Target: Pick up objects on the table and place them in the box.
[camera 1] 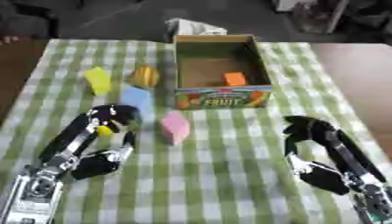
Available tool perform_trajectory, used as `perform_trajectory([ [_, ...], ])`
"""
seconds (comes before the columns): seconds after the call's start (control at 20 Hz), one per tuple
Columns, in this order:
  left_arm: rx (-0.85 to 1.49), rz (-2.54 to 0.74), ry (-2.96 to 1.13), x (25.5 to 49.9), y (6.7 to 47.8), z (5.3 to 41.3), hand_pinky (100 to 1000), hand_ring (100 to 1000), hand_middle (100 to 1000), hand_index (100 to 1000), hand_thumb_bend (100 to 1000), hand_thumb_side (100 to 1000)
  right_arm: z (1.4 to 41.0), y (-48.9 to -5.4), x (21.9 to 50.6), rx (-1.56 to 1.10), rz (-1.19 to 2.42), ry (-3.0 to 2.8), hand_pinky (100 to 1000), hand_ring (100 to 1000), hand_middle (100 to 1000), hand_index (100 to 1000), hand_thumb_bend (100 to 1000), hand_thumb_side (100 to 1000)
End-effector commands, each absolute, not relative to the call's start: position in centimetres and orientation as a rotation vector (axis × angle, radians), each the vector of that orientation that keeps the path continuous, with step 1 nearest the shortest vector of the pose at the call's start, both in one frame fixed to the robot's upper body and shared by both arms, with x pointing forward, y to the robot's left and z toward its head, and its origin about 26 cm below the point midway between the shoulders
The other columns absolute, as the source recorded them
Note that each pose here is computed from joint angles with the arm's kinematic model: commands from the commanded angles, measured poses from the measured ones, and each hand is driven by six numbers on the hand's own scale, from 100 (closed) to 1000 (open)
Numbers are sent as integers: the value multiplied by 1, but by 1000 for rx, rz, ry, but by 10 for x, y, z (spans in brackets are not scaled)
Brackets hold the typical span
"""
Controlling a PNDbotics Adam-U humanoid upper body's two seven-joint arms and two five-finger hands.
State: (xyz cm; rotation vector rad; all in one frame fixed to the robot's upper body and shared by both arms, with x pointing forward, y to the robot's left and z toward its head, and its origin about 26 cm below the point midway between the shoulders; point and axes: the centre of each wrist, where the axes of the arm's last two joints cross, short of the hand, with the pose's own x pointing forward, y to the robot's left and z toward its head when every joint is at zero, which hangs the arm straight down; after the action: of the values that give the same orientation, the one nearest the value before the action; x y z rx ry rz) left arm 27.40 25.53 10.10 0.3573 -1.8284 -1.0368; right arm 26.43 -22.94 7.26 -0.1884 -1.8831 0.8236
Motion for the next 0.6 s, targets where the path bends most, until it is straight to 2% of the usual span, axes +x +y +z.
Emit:
perform_trajectory([
  [0.05, 366, -1055, -1839, 274, 256, 106, 624, 706, 688, 865, 100, 436, 81, -230, 264, -200, 828, -1912, 685, 638, 647, 842, 100, 226],
  [0.6, 364, -1062, -1836, 274, 256, 106, 626, 709, 690, 866, 100, 433, 80, -230, 263, -198, 832, -1912, 685, 639, 648, 843, 100, 227],
])
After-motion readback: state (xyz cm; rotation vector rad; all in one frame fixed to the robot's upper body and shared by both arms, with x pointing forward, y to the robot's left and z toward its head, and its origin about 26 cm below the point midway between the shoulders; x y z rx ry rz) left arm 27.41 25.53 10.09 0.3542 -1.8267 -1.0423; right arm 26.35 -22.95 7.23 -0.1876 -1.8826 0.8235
